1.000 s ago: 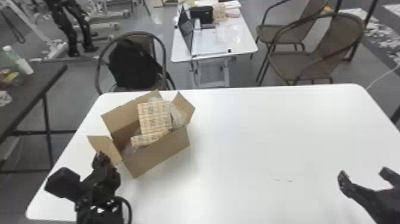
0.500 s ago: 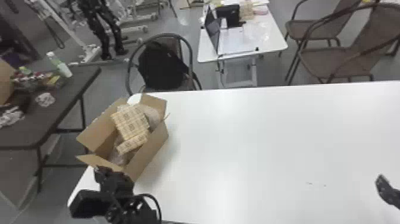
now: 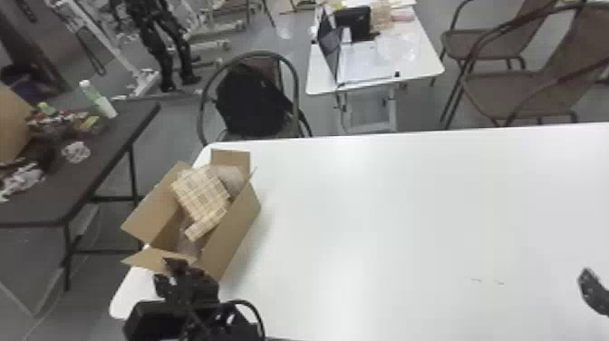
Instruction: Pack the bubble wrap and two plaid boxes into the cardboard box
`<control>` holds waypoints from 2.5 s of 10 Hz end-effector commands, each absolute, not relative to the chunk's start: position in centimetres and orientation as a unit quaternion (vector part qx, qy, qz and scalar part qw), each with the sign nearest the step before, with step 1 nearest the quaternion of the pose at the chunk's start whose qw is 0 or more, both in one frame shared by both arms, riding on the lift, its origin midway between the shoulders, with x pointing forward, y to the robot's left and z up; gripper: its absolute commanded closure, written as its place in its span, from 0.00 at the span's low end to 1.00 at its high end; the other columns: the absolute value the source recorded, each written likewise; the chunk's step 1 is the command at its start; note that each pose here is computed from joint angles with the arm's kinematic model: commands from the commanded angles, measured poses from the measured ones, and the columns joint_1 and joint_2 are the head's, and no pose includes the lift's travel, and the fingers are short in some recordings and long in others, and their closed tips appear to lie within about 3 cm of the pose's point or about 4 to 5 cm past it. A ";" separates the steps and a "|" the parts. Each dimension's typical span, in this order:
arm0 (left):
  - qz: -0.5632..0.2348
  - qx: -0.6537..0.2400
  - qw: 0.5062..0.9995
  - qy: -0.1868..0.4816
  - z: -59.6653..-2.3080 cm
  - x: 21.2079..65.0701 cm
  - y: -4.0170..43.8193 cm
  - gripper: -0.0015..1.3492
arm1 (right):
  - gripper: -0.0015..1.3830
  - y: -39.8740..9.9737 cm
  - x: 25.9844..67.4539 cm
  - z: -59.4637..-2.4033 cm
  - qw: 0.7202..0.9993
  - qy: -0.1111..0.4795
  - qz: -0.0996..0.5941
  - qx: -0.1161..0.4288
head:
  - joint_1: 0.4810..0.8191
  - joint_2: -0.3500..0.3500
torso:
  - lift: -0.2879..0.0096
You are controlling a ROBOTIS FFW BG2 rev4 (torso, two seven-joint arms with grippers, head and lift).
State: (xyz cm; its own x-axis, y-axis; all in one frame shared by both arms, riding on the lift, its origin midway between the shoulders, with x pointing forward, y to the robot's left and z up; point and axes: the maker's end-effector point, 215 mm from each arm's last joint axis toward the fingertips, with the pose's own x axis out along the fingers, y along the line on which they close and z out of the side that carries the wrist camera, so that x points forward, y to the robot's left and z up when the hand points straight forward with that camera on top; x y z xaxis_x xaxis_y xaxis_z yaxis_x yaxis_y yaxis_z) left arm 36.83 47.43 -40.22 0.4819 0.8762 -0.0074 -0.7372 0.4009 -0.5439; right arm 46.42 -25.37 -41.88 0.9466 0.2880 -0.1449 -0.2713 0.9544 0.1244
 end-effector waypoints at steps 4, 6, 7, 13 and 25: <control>0.418 -0.164 0.873 -0.189 -34.7 38.3 45.2 0.18 | 0.09 -25.0 46.5 -41.1 0.986 0.077 0.146 0.028 | 0.63 0.89 | 0.67; 0.338 -0.112 0.915 -0.189 -31.1 39.7 42.2 0.18 | 0.09 -23.9 46.6 -40.6 0.984 0.078 0.156 0.021 | 0.63 0.87 | 0.67; 0.299 -0.094 0.934 -0.172 -30.8 39.6 40.2 0.18 | 0.09 -23.3 46.6 -40.1 0.984 0.077 0.158 0.018 | 0.63 0.84 | 0.67; -0.016 -0.017 1.000 -0.003 -36.8 40.3 27.0 0.26 | 0.09 -18.0 44.2 -39.0 0.978 0.096 0.186 -0.001 | 0.63 0.66 | 0.67; -0.015 0.031 0.999 0.030 -37.9 37.8 27.4 0.26 | 0.09 -20.1 40.7 -40.0 0.983 0.116 0.142 -0.023 | 0.63 0.65 | 0.67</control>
